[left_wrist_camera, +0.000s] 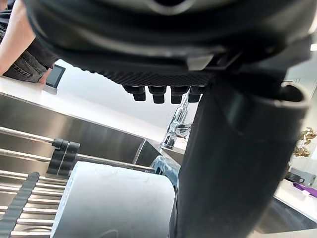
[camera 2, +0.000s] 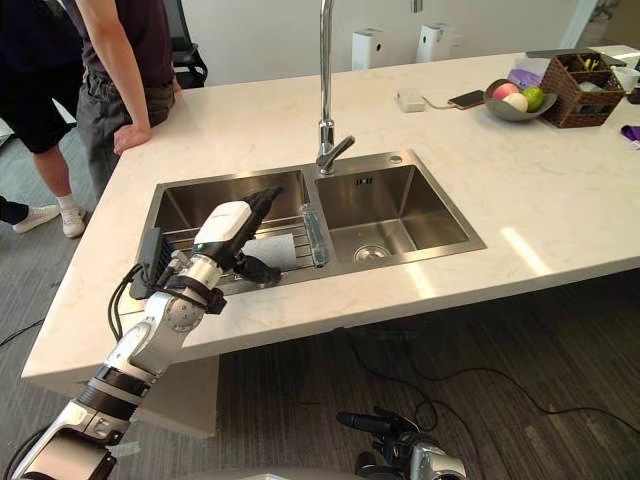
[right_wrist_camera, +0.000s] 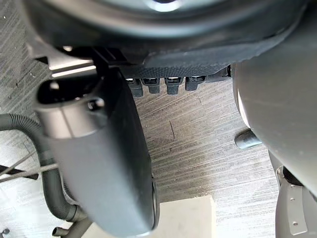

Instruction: Walk over to the sink, pick up the cup, carry it to the dishwasher, place the cup inside the dishwasher, then close the dishwasher door

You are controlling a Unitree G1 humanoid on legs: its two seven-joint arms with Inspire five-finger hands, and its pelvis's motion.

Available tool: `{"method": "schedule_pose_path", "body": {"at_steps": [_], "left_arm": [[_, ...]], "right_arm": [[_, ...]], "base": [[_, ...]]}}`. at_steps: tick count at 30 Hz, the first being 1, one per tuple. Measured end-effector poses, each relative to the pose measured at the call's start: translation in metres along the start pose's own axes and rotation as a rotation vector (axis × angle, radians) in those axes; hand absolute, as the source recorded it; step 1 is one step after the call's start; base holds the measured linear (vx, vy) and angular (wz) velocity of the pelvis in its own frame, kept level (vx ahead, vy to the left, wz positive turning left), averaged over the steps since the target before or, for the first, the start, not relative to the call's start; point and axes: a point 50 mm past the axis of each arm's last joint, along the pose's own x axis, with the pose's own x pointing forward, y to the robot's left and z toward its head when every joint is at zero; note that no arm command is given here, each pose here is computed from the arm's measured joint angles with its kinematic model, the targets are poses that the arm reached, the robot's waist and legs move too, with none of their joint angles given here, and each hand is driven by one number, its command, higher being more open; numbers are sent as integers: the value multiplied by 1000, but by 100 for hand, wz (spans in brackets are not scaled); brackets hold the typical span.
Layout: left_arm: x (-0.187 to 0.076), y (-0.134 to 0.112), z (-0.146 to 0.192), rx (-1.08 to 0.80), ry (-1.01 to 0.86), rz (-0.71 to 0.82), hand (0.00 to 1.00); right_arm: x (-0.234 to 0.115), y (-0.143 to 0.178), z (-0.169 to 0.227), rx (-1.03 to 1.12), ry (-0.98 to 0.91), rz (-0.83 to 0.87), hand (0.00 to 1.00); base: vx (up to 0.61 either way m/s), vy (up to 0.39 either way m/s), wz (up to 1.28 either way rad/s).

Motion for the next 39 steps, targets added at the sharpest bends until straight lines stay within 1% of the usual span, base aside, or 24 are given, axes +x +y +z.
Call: {"method": "schedule_pose_path", "body": {"at_steps": [2,6,13,19,24,30,32,39], "left_arm": [[3,1,-1,2,15,5,100],[4,-7,-5,6,46,-20,100],[15,-7,-4,39,55,-11,100],[17,-7,-7,66,80,-20,100],[33,-2,-1,178,103,-143,100],[47,5,-4,236,164,-253,100],[51,3,-3,260,173,-300,100],[56,2,-12,247,228,-367,100]], "right_arm": [[0,0,0,0,5,1,100],[0,2,2,-1,10,7,100],[0,5,3,5,19,0,100],[1,7,5,10,19,6,100],[0,8,7,7,26,10,100],[1,12,12,-1,37,21,100],[1,12,13,0,43,23,100],[1,13,15,14,47,34,100]], "base": [[-26,-2,-10],[-17,2,-10],[-24,-5,-3],[-39,-13,-3],[-19,-9,-3],[-3,-3,-1],[0,0,0],[-19,-9,0]]}}
